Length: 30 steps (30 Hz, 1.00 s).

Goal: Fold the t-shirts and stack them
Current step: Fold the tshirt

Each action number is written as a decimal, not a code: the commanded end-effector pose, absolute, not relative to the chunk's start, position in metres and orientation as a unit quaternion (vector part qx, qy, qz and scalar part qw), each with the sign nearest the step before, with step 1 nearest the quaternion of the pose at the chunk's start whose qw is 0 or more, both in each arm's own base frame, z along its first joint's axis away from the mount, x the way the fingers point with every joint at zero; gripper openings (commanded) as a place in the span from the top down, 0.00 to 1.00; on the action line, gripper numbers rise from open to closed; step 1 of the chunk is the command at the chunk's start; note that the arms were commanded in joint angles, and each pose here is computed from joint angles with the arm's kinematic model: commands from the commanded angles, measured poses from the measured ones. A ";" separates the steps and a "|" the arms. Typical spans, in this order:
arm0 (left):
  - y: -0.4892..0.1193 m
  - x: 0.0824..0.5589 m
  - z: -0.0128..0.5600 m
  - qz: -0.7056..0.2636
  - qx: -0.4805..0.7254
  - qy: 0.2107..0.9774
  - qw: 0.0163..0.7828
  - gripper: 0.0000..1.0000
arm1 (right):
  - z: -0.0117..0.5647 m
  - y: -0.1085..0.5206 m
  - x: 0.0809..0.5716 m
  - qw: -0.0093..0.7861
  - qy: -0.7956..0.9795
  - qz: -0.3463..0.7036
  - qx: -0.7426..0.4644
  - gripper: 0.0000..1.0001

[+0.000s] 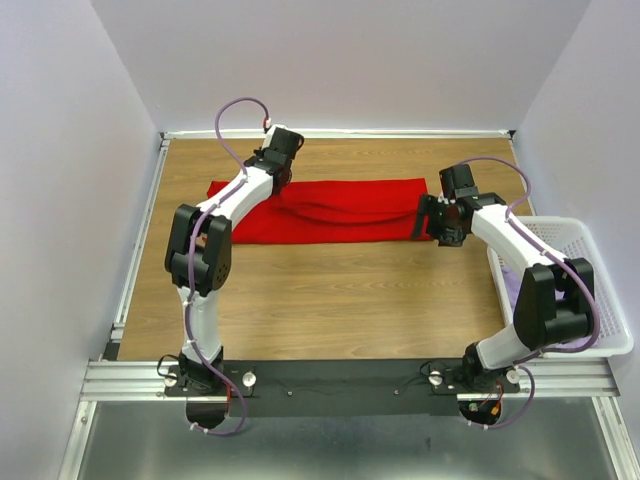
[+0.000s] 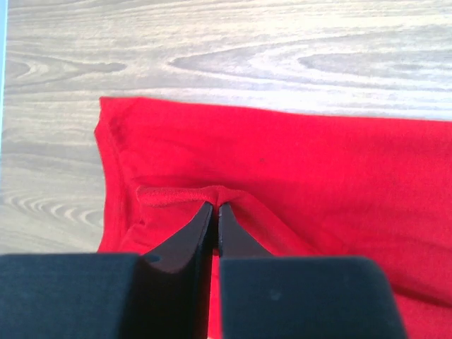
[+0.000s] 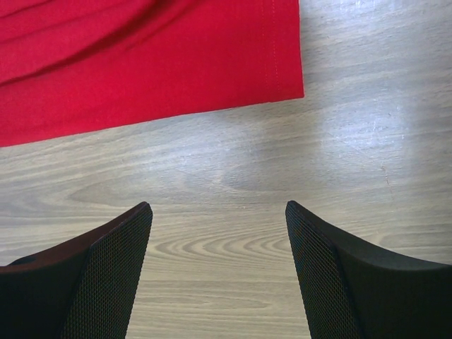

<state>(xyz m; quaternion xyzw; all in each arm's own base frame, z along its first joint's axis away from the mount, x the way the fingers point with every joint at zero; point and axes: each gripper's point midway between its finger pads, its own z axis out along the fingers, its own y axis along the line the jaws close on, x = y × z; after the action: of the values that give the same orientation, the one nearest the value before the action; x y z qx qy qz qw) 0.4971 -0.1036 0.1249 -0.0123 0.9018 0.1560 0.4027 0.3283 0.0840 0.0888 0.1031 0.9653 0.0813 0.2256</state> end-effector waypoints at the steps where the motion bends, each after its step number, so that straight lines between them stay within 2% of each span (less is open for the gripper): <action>1: -0.099 0.509 0.122 0.166 -0.028 0.895 0.414 0.81 | 0.104 0.092 0.342 0.251 0.958 0.102 0.091 0.16; 4: -0.100 0.511 0.123 0.160 -0.036 0.893 0.418 0.56 | 0.105 0.099 0.351 0.256 0.955 0.119 0.086 0.16; 5: -0.098 0.512 0.125 0.160 -0.042 0.892 0.420 0.41 | 0.108 0.101 0.356 0.263 0.953 0.123 0.085 0.16; 7: -0.093 0.511 0.131 0.154 -0.053 0.891 0.424 0.30 | 0.106 0.104 0.363 0.266 0.951 0.127 0.090 0.16; 8: -0.090 0.508 0.137 0.142 -0.064 0.891 0.426 0.27 | 0.103 0.103 0.366 0.265 0.952 0.125 0.092 0.16; 13: -0.058 0.487 0.153 0.105 -0.127 0.889 0.427 0.29 | 0.099 0.104 0.381 0.274 0.949 0.121 0.101 0.19; 14: -0.046 0.476 0.139 0.092 -0.143 0.897 0.409 0.32 | 0.095 0.103 0.385 0.273 0.949 0.118 0.104 0.20; 16: -0.034 0.464 0.148 0.067 -0.162 0.891 0.418 0.36 | 0.089 0.101 0.390 0.275 0.948 0.113 0.111 0.21; 17: -0.024 0.448 0.128 0.056 -0.169 0.901 0.396 0.42 | 0.088 0.101 0.391 0.276 0.947 0.116 0.115 0.23; 19: -0.017 0.438 0.128 0.040 -0.179 0.897 0.403 0.48 | 0.083 0.103 0.394 0.274 0.945 0.127 0.122 0.25; 23: -0.009 0.409 0.085 0.036 -0.180 0.916 0.358 0.63 | 0.065 0.106 0.396 0.259 0.947 0.135 0.131 0.31; 30: 0.022 0.391 0.034 0.059 -0.212 0.926 0.306 0.69 | 0.028 0.092 0.397 0.246 0.949 0.121 0.156 0.39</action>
<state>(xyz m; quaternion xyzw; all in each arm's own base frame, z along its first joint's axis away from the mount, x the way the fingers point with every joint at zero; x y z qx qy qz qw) 0.3875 0.0112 0.0479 -0.1874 0.9288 0.0672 0.3125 0.3946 0.0997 0.0523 0.1355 0.9501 0.1223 0.2531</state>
